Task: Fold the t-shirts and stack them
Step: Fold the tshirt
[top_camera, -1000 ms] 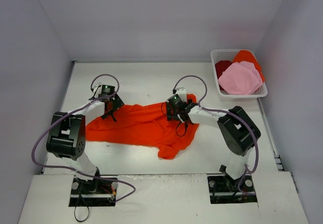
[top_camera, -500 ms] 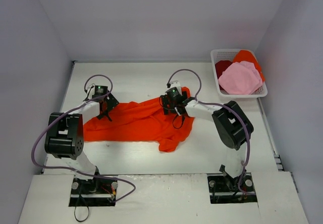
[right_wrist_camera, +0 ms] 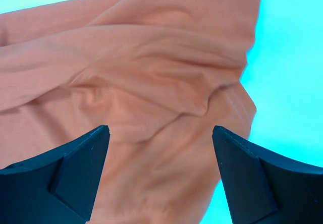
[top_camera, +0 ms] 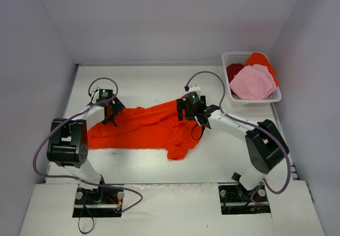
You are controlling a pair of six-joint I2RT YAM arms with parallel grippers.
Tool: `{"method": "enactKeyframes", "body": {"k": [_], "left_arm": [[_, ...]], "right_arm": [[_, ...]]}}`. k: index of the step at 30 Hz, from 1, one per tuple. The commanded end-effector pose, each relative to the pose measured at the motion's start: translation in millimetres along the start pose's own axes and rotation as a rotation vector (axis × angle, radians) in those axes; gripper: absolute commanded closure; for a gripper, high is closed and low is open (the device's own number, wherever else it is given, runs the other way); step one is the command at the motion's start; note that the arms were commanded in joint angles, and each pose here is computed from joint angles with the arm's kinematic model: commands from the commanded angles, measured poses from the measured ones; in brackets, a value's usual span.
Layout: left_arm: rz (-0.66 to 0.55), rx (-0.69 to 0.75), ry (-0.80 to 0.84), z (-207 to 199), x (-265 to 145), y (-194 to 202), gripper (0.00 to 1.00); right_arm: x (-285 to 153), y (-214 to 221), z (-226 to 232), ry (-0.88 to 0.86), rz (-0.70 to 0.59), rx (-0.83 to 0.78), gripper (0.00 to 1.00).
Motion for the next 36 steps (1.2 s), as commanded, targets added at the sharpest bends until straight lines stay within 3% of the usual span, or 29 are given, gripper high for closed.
{"method": "enactKeyframes", "body": {"k": [1, 6, 15, 36], "left_arm": [[-0.076, -0.030, 0.083, -33, -12, -33, 0.20], [-0.072, -0.037, 0.088, -39, -9, -35, 0.20], [-0.090, -0.016, 0.069, -39, -7, -41, 0.20], [-0.093, -0.009, -0.003, -27, 28, -47, 0.20]], "right_arm": [[-28, -11, 9, -0.046, -0.055, 0.065, 0.21], [-37, -3, 47, -0.110, -0.045, 0.039, 0.20], [-6, 47, 77, -0.144, 0.074, 0.059, 0.21], [-27, 88, 77, -0.131, 0.139, 0.066, 0.21]]}}
Point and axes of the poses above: each gripper's point midway between its finger pads, its own x axis out along the fingers, its own z axis along the line the jaws close on, y = z × x, the point moved 2 cm from there along -x, back along the fingers, and after that the axes turned 10 degrees about -x, right-handed, at the moved point
